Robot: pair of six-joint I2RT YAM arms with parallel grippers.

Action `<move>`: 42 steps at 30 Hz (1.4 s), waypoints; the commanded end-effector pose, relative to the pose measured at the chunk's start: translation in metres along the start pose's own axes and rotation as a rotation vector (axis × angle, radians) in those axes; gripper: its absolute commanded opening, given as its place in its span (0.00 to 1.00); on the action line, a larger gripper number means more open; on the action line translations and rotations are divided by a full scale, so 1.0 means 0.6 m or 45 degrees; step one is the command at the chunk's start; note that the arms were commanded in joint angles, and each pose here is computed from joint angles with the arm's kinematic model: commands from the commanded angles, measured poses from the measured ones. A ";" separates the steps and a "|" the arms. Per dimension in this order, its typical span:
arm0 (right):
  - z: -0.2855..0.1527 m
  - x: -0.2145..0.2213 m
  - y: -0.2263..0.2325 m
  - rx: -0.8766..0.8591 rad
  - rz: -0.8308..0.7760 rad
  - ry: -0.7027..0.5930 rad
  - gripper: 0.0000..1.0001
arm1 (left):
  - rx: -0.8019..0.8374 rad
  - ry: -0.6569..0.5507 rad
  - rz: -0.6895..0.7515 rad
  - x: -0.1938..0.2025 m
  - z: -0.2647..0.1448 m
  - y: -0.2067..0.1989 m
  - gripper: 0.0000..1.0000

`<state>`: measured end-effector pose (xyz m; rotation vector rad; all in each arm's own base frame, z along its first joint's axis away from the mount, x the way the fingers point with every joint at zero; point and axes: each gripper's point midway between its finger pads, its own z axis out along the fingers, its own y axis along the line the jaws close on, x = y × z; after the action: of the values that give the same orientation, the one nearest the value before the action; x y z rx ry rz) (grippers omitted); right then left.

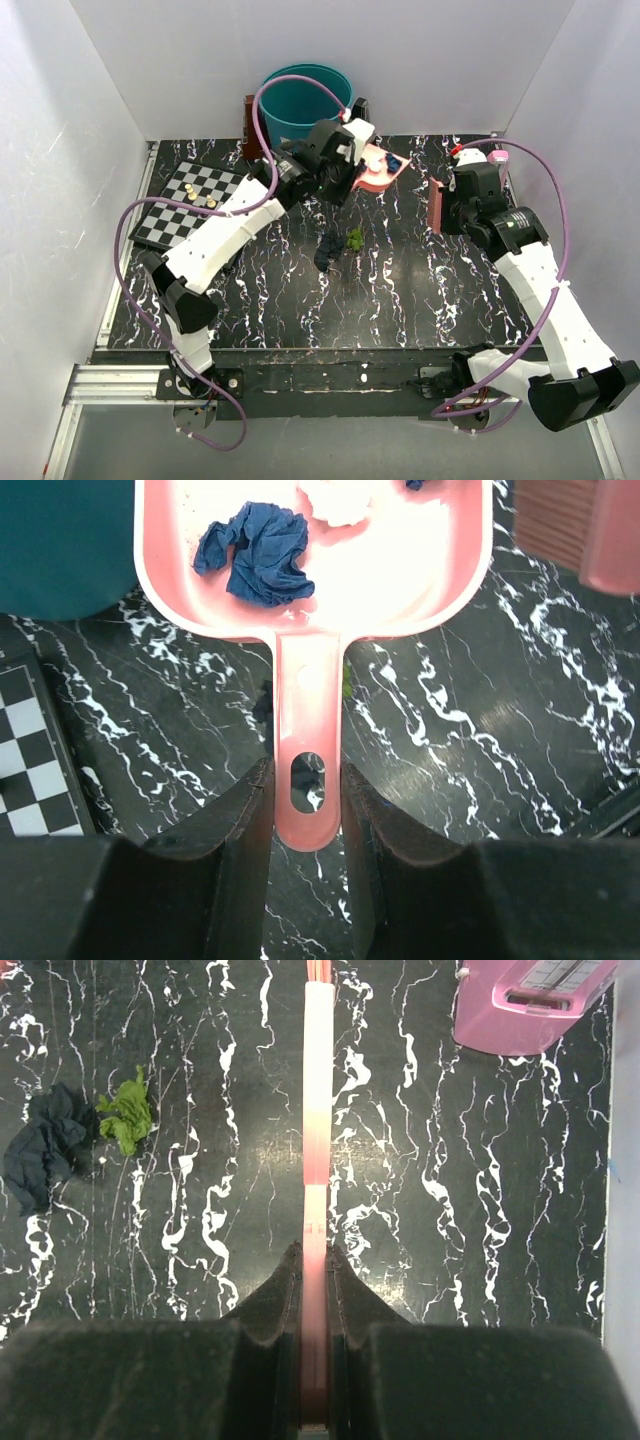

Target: Sweep away the paper scraps from the table

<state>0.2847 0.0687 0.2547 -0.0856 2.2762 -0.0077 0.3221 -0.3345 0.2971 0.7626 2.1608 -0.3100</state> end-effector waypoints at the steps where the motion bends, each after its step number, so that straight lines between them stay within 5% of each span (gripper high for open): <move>1: -0.015 -0.036 0.014 -0.070 0.076 -0.133 0.01 | -0.007 -0.068 -0.074 -0.042 -0.037 0.040 0.21; 12: -0.009 -0.026 0.034 -0.153 0.057 -0.107 0.01 | 0.109 -0.397 -0.200 -0.179 -0.060 0.104 0.23; 22: -0.008 -0.021 0.038 -0.176 0.056 -0.107 0.01 | 0.471 -0.582 -0.640 -0.248 -0.037 0.180 0.22; 35: -0.010 -0.023 0.043 -0.200 0.053 -0.111 0.01 | 1.173 -0.689 -1.540 -0.208 -0.006 0.276 0.21; 42: -0.009 -0.024 0.048 -0.217 0.051 -0.106 0.01 | 1.252 -0.724 -1.570 -0.208 -0.019 0.287 0.21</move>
<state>0.2804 0.0937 0.2524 -0.1379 2.2620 0.1700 0.5161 -0.2491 0.3315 -0.5079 1.7383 -1.8661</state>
